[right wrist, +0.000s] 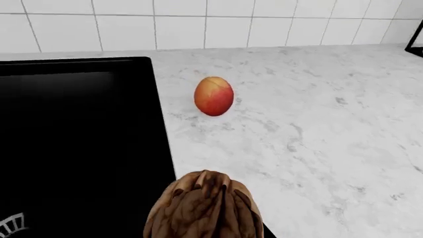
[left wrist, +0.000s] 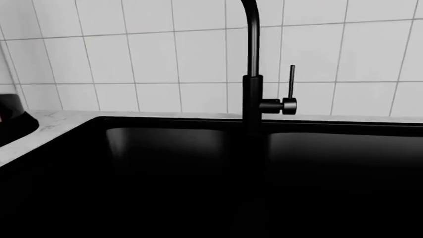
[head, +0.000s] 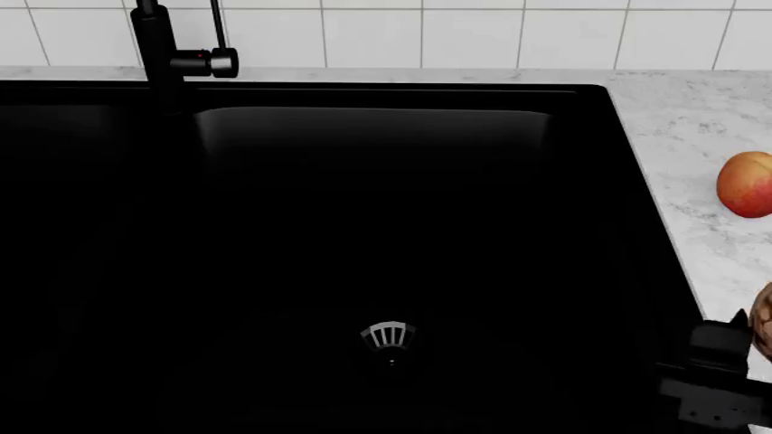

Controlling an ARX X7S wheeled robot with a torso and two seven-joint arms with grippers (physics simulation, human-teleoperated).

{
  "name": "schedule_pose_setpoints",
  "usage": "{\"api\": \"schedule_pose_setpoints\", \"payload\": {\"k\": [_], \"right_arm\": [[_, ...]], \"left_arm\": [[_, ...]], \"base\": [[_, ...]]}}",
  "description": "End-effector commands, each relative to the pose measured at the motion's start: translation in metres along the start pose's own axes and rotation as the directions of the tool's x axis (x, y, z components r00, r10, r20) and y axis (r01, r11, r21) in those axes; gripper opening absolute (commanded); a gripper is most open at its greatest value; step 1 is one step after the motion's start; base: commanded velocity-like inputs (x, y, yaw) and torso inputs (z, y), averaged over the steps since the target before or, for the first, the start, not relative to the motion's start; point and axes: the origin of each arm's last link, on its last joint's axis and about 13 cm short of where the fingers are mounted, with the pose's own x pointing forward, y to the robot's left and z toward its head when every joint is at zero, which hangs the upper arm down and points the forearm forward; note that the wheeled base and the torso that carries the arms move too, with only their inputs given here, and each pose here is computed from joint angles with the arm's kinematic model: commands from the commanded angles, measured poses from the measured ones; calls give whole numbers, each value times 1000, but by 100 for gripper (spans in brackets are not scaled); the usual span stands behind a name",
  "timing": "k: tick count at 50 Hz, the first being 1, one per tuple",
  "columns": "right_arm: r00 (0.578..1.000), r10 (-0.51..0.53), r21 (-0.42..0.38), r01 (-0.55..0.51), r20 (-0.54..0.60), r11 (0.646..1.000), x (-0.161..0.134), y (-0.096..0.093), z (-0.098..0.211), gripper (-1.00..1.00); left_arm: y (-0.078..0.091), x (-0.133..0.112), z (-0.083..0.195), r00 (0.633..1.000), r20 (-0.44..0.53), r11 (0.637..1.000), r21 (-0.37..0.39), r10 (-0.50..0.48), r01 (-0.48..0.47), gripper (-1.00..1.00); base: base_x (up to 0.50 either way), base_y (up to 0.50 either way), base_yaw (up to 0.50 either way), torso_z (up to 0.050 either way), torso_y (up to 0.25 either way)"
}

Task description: Pick the walnut from the counter and place it in the sink

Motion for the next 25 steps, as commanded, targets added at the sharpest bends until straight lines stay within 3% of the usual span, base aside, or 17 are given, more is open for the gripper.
{"api": "schedule_pose_setpoints", "payload": {"k": [1,25], "right_arm": [[992,124,-77,-121,35,990,16,26,23,-100],[940,340,-169,-336,-1,927,59,77,50,-100]], "left_arm": [[-2,-1,1,1000,4,1000,1,-8,8,100],[-1,-2,5,1000,8,1000,5,-10,10,100]], "base": [[0,0,0,0,0],[0,0,0,0,0]]}}
